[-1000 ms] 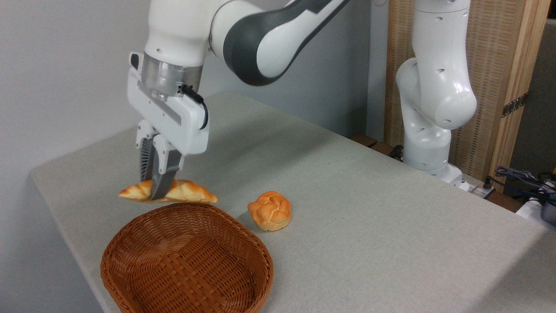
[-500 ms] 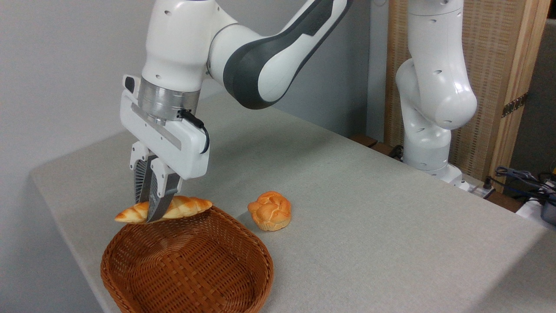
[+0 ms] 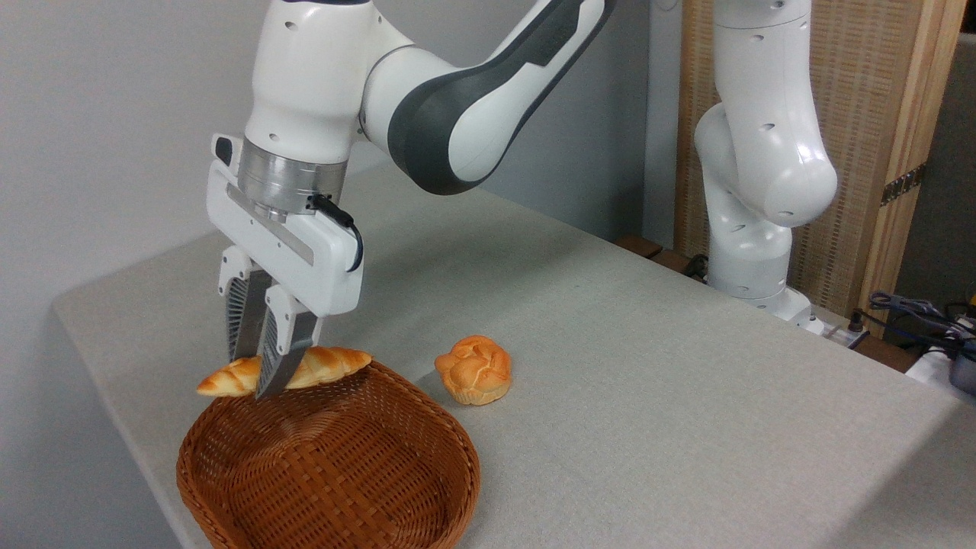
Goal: Put bread into the basket
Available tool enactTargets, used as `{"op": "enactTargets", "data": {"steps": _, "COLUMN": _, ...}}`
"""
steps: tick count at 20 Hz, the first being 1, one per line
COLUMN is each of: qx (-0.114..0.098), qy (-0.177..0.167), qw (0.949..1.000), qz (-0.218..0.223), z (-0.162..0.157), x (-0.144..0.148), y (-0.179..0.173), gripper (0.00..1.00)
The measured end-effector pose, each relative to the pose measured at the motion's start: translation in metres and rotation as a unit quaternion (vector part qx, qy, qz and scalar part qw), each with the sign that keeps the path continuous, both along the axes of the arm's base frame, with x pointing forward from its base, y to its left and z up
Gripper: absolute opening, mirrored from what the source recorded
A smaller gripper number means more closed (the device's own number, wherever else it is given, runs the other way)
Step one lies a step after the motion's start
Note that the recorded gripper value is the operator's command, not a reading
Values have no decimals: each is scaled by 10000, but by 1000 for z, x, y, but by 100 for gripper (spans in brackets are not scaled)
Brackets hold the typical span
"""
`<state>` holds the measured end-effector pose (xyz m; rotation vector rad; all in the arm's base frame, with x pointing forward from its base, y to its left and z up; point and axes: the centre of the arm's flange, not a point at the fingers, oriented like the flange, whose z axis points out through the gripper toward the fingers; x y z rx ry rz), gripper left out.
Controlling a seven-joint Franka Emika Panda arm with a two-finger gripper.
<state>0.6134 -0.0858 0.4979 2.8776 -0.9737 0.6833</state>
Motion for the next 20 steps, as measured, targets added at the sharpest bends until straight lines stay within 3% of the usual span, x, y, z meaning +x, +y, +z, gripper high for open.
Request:
{"op": "enactTargets", "data": {"steps": 13, "qx": -74, "qy": -21, "qw": 9999, "qz": 64, "z": 19, "x": -3, "y": 12, "gripper": 100}}
{"op": "enactTargets", "data": {"steps": 18, "qx": -171, "qy": 568, "qw": 9982, "qz": -112, "z": 35, "x": -26, "y": 14, "gripper": 100}}
{"op": "enactTargets", "data": {"steps": 20, "qx": 57, "qy": 1058, "qw": 9938, "qz": -337, "z": 43, "x": -46, "y": 16, "gripper": 100}}
